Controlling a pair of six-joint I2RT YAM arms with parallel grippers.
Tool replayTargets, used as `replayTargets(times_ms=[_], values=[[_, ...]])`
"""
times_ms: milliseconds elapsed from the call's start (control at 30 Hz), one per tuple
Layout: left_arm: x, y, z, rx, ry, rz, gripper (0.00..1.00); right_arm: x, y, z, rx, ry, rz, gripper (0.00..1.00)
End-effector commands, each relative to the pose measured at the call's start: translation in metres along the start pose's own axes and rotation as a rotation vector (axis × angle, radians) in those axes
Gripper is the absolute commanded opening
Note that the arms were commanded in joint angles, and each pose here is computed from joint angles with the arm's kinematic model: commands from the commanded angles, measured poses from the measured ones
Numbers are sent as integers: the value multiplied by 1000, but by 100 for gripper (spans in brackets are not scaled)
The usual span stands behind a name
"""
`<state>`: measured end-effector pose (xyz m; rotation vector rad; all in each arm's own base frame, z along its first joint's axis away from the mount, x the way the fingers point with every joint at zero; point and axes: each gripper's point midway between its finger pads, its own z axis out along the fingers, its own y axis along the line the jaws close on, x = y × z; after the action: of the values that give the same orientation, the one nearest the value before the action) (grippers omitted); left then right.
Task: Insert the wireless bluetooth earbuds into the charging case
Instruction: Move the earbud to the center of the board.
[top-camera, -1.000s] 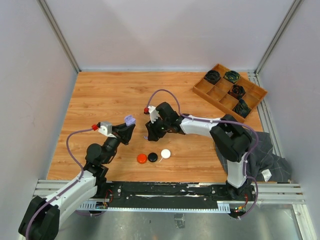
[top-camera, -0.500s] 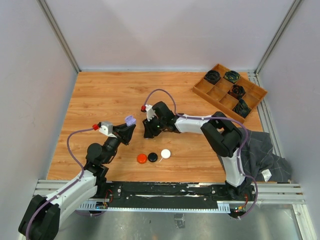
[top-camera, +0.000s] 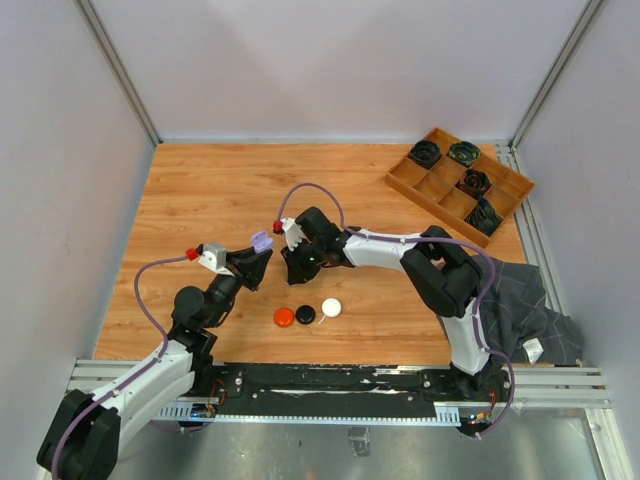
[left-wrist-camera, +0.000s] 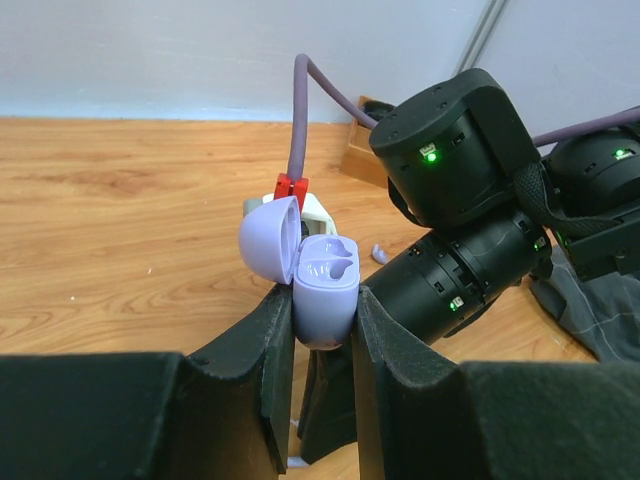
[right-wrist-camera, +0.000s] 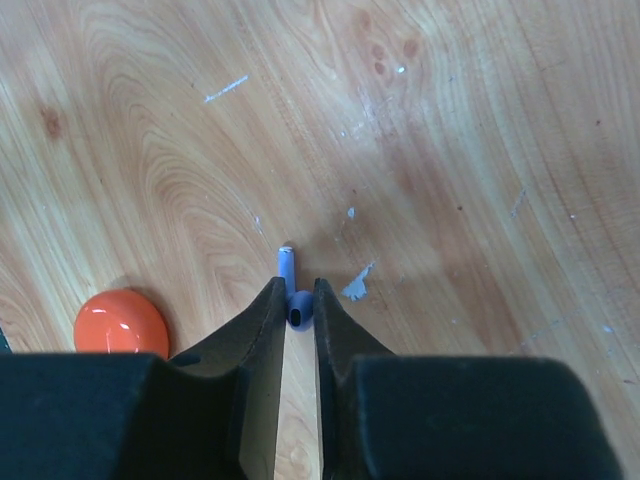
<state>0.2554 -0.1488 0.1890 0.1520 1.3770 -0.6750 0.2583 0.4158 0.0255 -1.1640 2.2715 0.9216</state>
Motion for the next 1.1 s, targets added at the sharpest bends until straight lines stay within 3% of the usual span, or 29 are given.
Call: replayTargets(times_ms=[0,233,533,1067], values=[[7,2,-7,4,-5,4,0,19,-4,-12,51,109,-67,13],[7,1,-7,9,-5,4,0,44,-25,-43,102,235,-148,12],[8,-1,-7,20,-1,6,0,50,-49,-83,191,283,-198,19],[9,-2,-7,28,5,3,0,10,-61,-98,325,176,-193,44]])
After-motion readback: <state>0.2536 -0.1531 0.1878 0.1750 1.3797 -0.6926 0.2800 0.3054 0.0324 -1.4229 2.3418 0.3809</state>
